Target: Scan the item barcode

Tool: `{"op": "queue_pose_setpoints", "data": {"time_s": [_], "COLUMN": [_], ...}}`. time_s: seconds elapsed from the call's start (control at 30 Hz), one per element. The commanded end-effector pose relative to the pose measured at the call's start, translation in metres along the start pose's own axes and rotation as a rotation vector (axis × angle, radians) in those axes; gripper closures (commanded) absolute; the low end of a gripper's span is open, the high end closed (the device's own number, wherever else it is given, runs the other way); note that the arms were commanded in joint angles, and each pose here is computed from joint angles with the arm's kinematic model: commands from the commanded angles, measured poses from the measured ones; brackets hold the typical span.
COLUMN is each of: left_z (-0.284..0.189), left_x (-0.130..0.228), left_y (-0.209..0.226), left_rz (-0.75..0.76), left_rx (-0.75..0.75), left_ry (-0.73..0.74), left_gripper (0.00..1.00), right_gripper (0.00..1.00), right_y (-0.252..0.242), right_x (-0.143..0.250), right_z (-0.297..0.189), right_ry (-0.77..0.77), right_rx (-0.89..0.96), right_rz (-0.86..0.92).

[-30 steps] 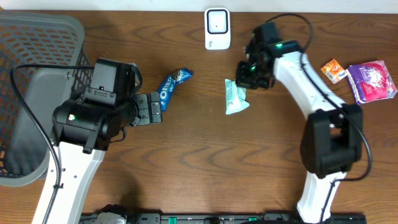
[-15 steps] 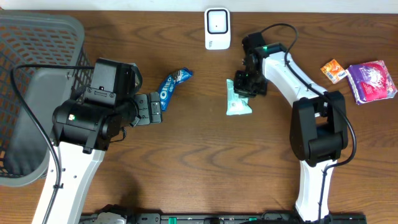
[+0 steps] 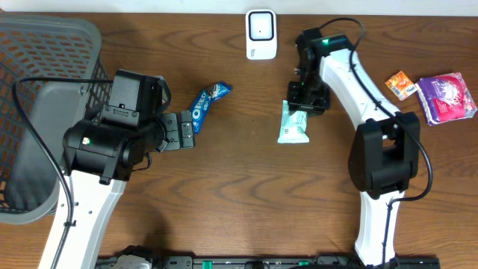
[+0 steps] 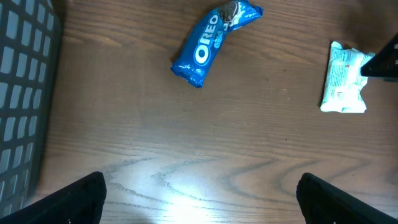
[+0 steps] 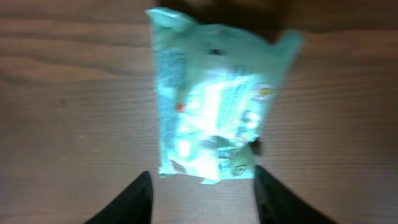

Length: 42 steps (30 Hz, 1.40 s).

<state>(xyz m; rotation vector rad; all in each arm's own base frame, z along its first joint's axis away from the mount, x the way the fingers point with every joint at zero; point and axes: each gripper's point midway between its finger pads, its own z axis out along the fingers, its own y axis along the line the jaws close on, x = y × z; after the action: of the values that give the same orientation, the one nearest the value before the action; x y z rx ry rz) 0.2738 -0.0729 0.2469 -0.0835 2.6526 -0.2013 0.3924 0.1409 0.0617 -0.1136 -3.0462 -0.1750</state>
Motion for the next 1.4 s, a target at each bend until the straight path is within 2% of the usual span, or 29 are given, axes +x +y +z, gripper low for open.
{"op": "queue_pose_setpoints", "data": {"time_s": [0.0,0.17,0.37,0.43,0.63,0.8,1.03,1.13,1.2,1.27,1.37], "left_z": [0.0,0.0,0.0,0.0,0.0,0.0,0.0,0.0,0.0,0.0,0.0], "left_x": [-0.001,-0.001,-0.001,-0.001,-0.001,-0.001,-0.001,-0.001,-0.001,-0.001,-0.001], "left_y": [0.004,0.004,0.003,0.004,0.004,0.003,0.004,0.004,0.004,0.004,0.004], "left_rz": [0.002,0.002,0.002,0.002,0.002,0.002,0.002,0.002,0.002,0.002,0.002], "left_rx": [-0.015,-0.015,-0.015,-0.015,-0.015,-0.015,-0.015,-0.015,-0.015,-0.015,-0.015], "left_ry": [-0.003,-0.002,-0.003,-0.002,-0.002,-0.002,-0.002,-0.002,-0.002,-0.002,-0.003], "left_gripper": [0.02,0.02,0.02,0.02,0.02,0.02,0.02,0.02,0.02,0.02,0.02], "right_gripper": [0.5,0.46,0.43,0.42,0.42,0.42,0.45,0.53,0.71,0.83,0.91], "right_y": [0.015,0.023,0.006,0.009,0.028,0.006,-0.007,-0.011,-0.012,-0.009,0.0], "right_x": [0.006,0.008,0.0,-0.004,-0.007,-0.004,-0.002,0.002,0.006,0.008,0.005], "right_z": [0.0,0.006,0.006,0.004,0.018,0.032,0.047,0.058,0.067,0.071,0.071], "right_ry": [-0.011,-0.037,-0.207,-0.262,-0.341,-0.399,-0.385,-0.374,-0.342,-0.309,-0.261], "right_rx": [0.006,0.067,0.368,0.417,0.428,0.537,0.547,0.537,0.503,0.453,0.354], "right_rz": [-0.06,-0.075,-0.012,-0.019,-0.068,-0.001,0.012,0.017,0.027,0.041,0.054]}}
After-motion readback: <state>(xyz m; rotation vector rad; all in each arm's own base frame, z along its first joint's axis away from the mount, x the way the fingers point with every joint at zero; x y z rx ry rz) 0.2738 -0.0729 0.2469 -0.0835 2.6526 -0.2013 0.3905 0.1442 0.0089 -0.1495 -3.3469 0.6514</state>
